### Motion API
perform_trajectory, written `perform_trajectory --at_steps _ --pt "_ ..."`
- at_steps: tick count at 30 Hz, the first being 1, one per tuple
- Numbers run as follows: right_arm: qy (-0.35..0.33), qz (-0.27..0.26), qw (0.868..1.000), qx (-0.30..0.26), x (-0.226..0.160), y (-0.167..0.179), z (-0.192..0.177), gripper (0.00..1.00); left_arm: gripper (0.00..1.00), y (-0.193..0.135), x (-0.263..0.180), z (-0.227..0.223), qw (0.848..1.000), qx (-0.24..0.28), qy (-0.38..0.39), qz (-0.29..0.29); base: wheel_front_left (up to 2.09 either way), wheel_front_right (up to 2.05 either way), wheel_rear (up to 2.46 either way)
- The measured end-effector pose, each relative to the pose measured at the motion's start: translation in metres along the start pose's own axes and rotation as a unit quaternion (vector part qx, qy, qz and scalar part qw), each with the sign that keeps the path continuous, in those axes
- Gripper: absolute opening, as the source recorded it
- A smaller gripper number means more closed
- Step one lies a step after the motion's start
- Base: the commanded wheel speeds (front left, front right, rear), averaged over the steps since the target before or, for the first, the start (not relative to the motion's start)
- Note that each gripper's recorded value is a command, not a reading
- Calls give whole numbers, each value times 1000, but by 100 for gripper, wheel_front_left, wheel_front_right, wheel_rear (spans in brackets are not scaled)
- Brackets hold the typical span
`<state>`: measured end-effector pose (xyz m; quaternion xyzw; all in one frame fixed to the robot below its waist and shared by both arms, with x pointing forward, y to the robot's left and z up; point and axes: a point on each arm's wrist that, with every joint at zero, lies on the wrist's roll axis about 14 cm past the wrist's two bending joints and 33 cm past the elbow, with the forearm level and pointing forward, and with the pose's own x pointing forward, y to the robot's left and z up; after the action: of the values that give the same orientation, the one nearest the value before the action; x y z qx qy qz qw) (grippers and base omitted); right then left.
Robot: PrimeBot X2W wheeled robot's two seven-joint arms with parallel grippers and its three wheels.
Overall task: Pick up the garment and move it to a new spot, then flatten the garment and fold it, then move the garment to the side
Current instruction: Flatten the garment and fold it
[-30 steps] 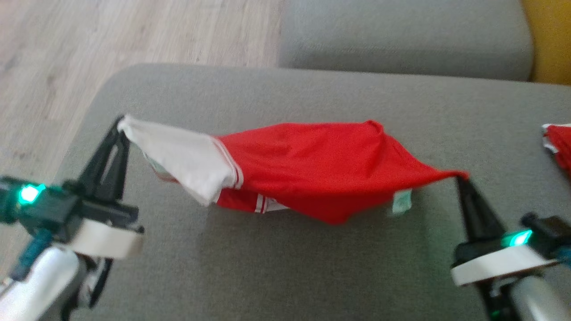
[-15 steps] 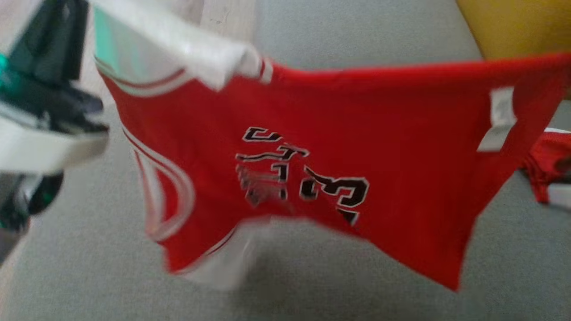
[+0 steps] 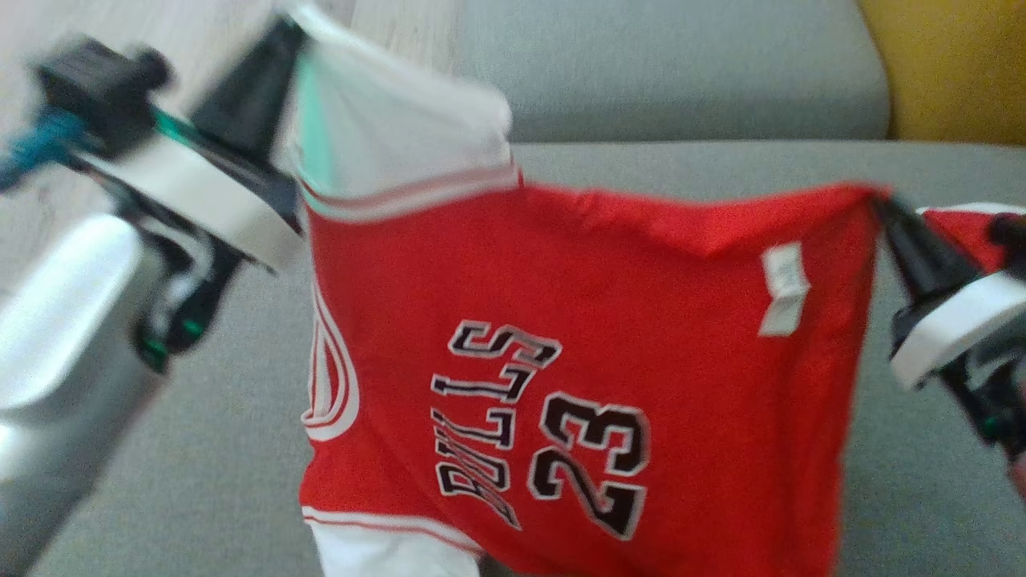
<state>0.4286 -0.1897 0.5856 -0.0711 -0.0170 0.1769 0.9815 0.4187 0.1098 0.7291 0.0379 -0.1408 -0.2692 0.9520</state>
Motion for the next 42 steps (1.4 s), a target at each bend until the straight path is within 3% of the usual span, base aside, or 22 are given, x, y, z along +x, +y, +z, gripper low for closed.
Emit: perform_trajectory --at_steps 4,8,9,10,17,24,31,42 --pt "123 34 991 39 10 25 -75 0 0 -15 4 -83 994 -49 96 -18 0 0 0" --pt "153 42 986 50 35 33 -107 0 0 -10 10 -142 987 -75 142 -6 0 0 0" --pt "142 28 988 55 52 25 -111 88 0 -2 13 -165 985 -74 154 9 0 0 0" --pt "139 19 988 61 58 21 -115 100 0 2 16 -174 985 -75 156 15 0 0 0" --pt "167 15 975 145 62 35 -155 100 0 9 36 -205 984 -82 154 19 0 0 0" --pt "218 23 945 241 46 50 -184 100 0 3 39 -224 982 -95 162 13 0 0 0" --pt "248 19 924 289 30 55 -198 100 0 6 36 -229 982 -94 164 19 0 0 0" --pt "260 27 914 310 32 64 -206 100 0 15 38 -228 983 -89 159 24 0 0 0"
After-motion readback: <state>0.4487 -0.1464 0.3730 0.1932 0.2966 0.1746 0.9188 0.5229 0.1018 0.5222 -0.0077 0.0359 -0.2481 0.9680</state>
